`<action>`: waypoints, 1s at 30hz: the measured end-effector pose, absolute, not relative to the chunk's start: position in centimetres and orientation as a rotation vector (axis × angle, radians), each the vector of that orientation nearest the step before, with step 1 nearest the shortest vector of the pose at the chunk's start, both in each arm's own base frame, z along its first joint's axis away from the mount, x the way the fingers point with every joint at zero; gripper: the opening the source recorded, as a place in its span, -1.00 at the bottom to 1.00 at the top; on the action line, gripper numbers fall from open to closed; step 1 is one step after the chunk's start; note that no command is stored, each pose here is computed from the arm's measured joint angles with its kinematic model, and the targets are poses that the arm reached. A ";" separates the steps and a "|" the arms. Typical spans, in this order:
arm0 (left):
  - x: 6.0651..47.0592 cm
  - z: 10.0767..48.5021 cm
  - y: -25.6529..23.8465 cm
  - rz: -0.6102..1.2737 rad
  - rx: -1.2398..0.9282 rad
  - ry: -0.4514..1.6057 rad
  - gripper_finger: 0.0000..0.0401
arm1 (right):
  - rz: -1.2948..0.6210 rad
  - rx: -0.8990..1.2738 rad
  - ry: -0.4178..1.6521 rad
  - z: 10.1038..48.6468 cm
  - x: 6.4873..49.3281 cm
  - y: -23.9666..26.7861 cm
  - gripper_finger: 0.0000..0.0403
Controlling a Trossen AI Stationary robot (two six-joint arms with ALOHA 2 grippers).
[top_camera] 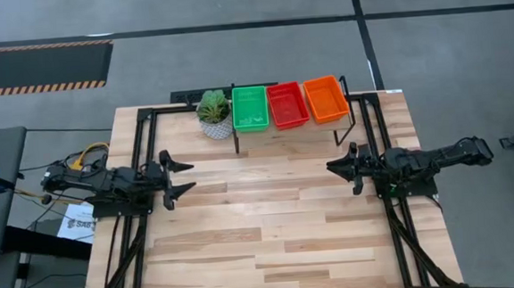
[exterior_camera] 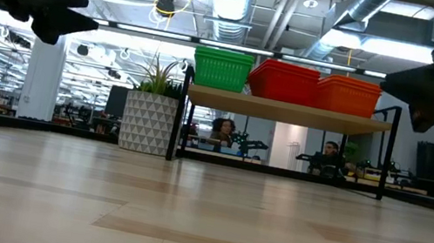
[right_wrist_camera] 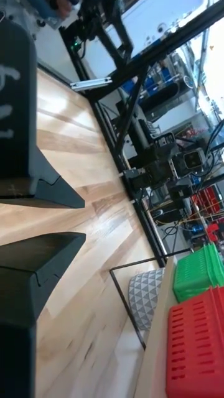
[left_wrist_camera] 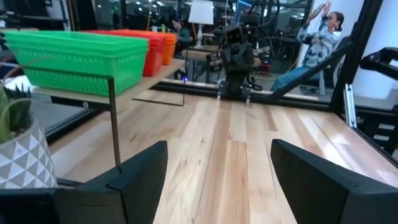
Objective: Stack baskets on shelf by color
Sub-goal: Return to Home Position
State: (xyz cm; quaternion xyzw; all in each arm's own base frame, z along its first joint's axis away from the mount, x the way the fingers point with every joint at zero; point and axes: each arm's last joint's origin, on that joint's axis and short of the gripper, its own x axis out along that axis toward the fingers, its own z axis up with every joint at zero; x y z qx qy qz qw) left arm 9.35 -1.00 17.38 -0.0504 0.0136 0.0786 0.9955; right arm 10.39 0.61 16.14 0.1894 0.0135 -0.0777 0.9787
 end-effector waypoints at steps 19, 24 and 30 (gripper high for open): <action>9.4 17.4 -1.2 0.107 0.045 -0.037 0.36 | -0.157 0.371 0.030 16.1 10.4 0.6 -0.52; 9.5 17.2 -1.8 -0.092 0.066 -0.062 0.36 | -0.158 0.371 0.030 16.1 10.4 0.6 -0.52; 9.4 17.1 -2.3 -0.295 0.038 -0.057 0.36 | -0.158 0.371 0.029 16.1 10.4 0.6 -0.52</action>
